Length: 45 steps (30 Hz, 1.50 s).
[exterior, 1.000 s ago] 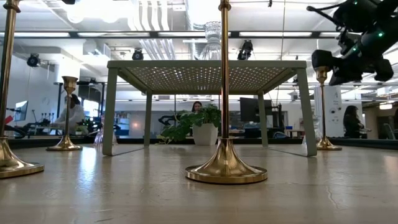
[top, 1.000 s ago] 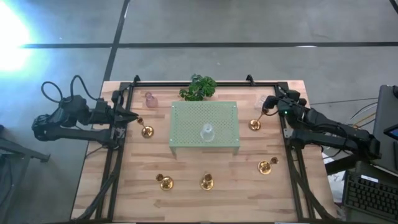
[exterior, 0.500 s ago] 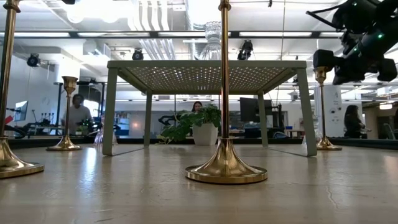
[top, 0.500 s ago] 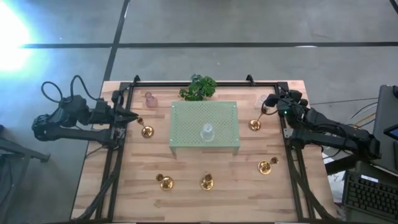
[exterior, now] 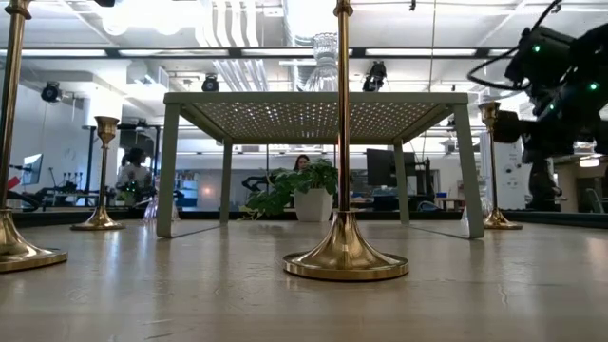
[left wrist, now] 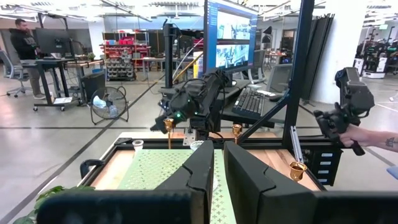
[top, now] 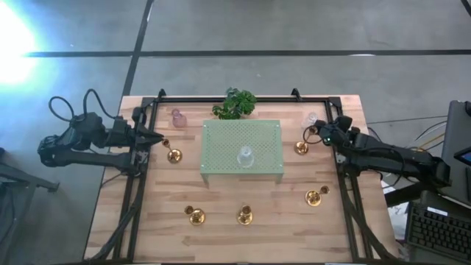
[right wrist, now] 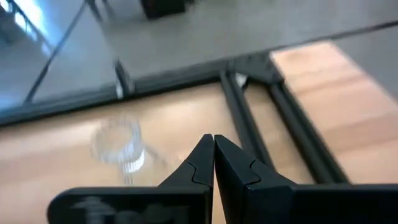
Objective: Pick & Place candle stick holders
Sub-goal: Put the transparent candle holder on the shelf
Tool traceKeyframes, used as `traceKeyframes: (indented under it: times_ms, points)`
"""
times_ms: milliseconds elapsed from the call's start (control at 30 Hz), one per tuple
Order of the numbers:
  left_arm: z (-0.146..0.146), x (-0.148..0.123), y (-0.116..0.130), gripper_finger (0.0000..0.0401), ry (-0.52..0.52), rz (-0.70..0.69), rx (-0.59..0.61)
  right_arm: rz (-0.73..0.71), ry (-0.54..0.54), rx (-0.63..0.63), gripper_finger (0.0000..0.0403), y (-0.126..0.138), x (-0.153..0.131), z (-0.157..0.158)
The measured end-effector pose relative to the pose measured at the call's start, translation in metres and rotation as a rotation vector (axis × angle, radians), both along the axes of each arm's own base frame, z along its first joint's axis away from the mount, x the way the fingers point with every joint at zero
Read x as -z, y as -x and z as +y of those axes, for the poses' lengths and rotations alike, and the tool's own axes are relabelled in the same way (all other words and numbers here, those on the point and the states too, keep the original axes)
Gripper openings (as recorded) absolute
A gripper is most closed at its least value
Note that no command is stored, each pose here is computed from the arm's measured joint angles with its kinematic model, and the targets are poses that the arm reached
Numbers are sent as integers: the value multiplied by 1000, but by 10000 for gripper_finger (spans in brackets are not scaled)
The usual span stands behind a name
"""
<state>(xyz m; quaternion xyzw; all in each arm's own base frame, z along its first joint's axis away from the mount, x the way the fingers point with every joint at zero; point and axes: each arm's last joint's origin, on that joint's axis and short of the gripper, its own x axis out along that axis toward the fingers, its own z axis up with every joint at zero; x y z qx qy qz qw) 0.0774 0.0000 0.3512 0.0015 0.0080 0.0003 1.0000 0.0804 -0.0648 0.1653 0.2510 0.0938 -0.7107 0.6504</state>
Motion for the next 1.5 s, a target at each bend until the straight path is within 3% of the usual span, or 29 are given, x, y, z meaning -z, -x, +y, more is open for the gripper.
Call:
traceKeyframes:
  times_ms: [267,433,733,1200,1500]
  points:
    - [0,0,0,45,0,0,1,75,-92,-138,8,-1,14,2]
    - [0,0,0,45,0,0,0,107,-109,-250,8,-5,17,2]
    - [0,0,0,45,0,0,0,128,-113,-281,8,-5,27,2]
    - [0,0,0,45,0,0,0,129,-164,-542,8,-14,26,4]
    - [0,0,0,45,0,0,0,125,-89,-456,8,-14,24,1]
